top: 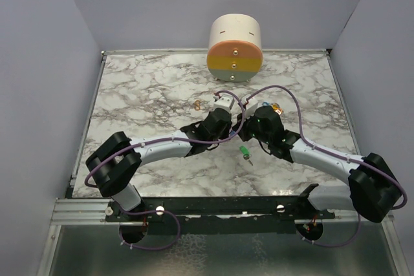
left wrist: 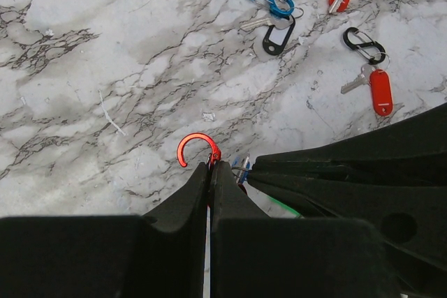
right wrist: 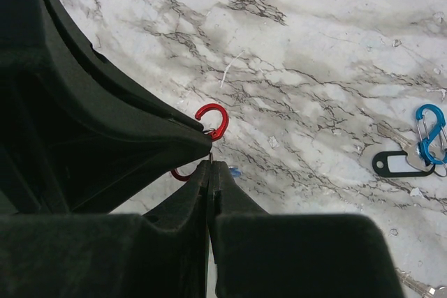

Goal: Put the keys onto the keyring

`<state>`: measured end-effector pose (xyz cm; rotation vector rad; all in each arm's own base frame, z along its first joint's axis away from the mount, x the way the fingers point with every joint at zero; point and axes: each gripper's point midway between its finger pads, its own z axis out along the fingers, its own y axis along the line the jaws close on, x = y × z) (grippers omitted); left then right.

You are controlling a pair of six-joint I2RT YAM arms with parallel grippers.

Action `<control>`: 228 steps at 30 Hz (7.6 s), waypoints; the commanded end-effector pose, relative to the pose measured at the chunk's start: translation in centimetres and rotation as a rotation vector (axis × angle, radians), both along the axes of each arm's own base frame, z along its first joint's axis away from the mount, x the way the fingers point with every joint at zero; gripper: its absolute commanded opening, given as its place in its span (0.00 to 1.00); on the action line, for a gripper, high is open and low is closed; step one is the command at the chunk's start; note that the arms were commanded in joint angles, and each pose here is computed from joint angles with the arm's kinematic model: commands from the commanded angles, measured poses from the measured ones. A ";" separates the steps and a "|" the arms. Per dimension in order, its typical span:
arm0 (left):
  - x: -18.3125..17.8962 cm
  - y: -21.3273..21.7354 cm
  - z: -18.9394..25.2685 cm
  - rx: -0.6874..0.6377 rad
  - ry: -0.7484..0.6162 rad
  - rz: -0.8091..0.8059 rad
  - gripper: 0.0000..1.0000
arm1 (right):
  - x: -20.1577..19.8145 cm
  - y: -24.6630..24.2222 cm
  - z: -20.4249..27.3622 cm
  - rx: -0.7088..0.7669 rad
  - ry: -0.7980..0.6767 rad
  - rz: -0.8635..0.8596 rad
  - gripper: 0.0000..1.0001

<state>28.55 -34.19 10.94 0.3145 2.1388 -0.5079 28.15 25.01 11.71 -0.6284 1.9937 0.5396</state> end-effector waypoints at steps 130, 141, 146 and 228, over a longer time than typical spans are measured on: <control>0.7 13.6 3.6 -0.074 -0.113 0.279 0.81 | 4.7 5.3 -6.6 -0.307 0.089 -0.105 0.01; 0.6 13.8 3.8 -0.079 -0.113 0.285 0.81 | 4.5 4.2 1.0 -0.208 -0.051 -0.144 0.01; 0.6 13.8 3.7 -0.080 -0.111 0.287 0.81 | 4.6 3.3 2.2 -0.202 -0.077 -0.183 0.01; 12.0 13.4 -2.6 0.120 -0.020 0.389 0.83 | -3.6 -5.9 -0.1 0.065 0.215 -0.354 0.45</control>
